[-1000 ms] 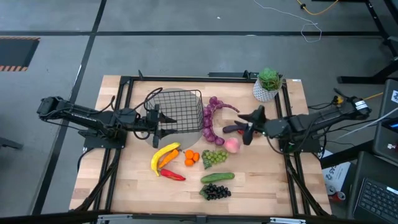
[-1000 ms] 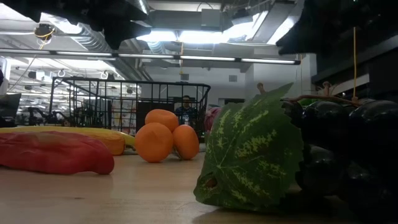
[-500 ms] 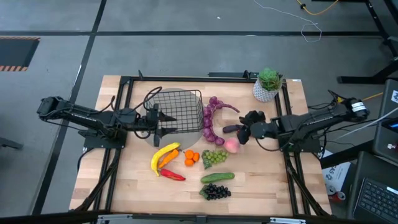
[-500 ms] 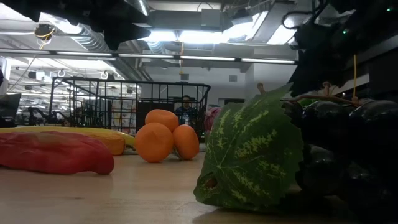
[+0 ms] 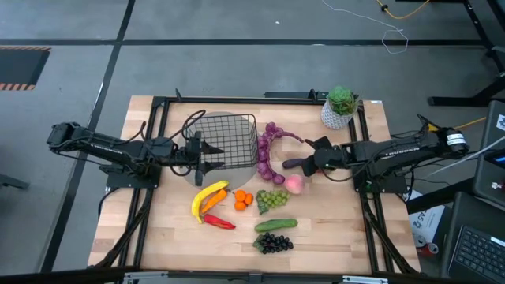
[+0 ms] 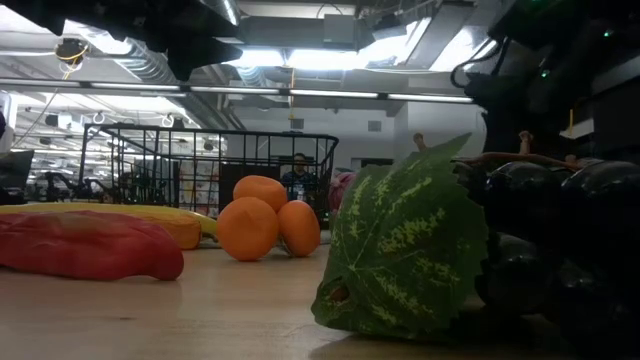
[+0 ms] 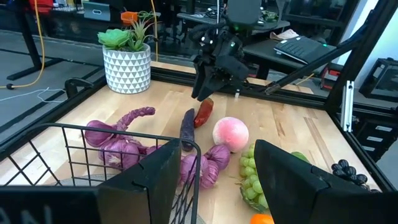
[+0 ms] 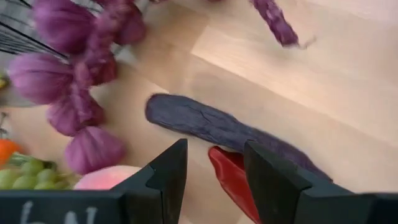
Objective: Build produce basket
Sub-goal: Put the right red chili pepper into the wire basket
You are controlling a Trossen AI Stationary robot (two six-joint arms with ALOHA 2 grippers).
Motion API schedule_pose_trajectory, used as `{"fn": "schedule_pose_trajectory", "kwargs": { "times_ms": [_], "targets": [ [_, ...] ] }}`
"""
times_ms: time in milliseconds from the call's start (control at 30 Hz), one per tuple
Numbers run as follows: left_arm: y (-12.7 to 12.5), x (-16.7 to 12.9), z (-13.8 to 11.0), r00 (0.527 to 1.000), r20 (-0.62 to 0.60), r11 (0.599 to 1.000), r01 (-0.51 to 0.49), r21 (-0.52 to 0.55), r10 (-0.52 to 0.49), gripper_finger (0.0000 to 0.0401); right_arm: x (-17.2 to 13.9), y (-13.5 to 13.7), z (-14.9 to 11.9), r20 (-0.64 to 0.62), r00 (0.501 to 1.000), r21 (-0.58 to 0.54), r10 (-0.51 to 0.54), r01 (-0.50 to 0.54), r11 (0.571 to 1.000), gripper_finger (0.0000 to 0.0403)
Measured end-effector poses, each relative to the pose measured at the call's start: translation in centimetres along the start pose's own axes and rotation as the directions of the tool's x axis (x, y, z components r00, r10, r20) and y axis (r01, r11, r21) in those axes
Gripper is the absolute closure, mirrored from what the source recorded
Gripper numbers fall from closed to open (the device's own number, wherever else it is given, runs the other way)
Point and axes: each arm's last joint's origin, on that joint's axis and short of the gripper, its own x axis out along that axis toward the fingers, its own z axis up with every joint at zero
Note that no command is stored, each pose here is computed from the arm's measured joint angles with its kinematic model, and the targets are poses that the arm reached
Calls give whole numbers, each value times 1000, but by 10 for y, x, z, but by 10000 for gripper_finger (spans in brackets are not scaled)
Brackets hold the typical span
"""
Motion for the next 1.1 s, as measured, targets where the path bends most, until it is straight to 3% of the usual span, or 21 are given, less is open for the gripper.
{"fn": "schedule_pose_trajectory", "kwargs": {
  "times_ms": [233,467,833,1100],
  "targets": [
    [0,0,0,1000,0,1000,0,0,0,202,20,-6,-9,-159,980,110,-117,135,985,244],
    [0,0,0,1000,0,1000,0,0,0,202,28,-11,-16,-240,950,-5,-201,206,978,244],
    [0,0,0,1000,0,1000,0,0,0,202,27,-10,-17,-295,941,-180,-169,119,976,244],
    [0,0,0,1000,0,1000,0,0,0,202,27,-9,-17,-297,943,-166,-154,107,980,244]
  ]
}}
